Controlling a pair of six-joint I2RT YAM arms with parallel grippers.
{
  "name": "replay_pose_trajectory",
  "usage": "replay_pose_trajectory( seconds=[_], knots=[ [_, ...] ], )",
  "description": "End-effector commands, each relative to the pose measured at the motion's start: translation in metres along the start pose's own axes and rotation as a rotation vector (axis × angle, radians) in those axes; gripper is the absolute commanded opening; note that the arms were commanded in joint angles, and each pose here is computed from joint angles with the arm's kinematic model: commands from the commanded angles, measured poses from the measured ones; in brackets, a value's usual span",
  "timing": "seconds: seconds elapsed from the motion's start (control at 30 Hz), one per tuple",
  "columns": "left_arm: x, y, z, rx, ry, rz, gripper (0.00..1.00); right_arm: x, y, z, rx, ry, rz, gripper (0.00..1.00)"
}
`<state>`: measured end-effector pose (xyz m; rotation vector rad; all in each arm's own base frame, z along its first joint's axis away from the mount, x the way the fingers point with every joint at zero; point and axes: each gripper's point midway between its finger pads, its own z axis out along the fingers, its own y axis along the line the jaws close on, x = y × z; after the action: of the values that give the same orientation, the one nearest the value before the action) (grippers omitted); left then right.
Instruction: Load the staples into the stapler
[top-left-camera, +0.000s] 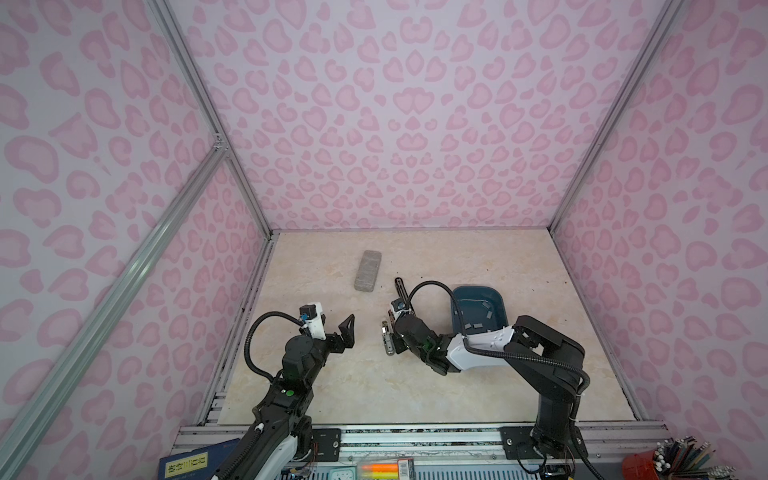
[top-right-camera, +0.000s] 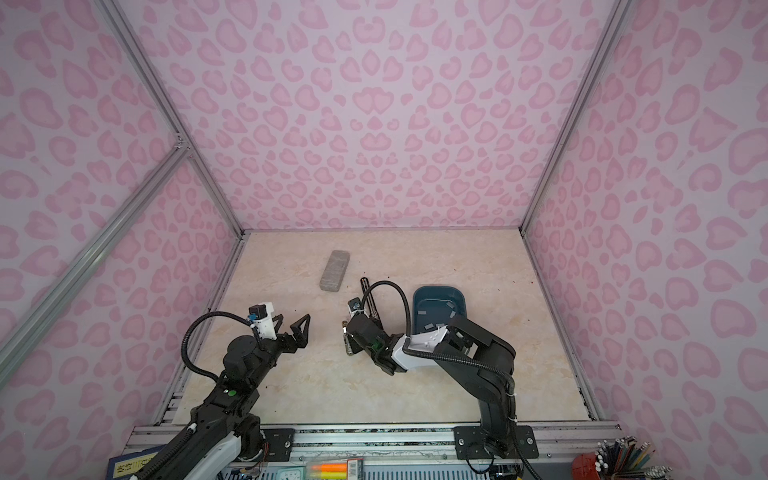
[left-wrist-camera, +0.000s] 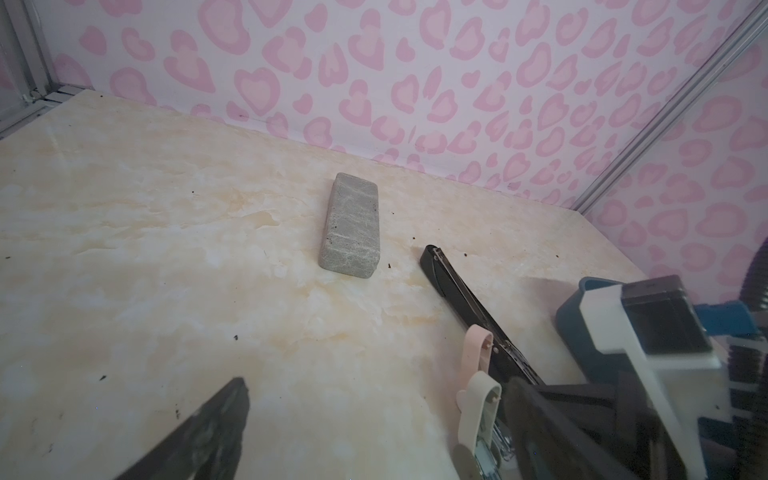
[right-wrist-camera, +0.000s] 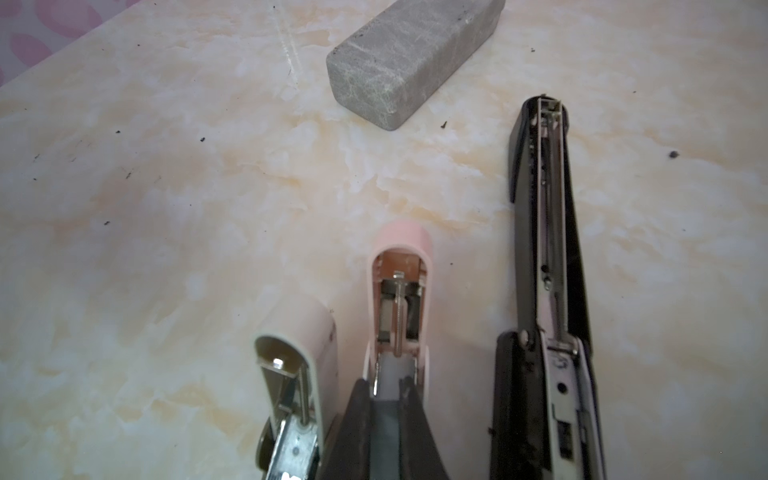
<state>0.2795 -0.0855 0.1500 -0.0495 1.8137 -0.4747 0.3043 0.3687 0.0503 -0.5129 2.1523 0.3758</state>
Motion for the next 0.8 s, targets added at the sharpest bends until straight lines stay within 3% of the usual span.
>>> replay_pose_trajectory(
  seconds=[0.0,0.77],
  knots=[
    [-0.009,-0.003,-0.001,0.013,-0.039,-0.002,0.97,0.004,-0.005,0.004,0.027,0.009,0.006,0.07],
    [-0.009,-0.003,-0.001,0.011,-0.041,-0.003,0.97,0.018,-0.01,-0.001,0.035,0.041,0.053,0.05]
  ],
)
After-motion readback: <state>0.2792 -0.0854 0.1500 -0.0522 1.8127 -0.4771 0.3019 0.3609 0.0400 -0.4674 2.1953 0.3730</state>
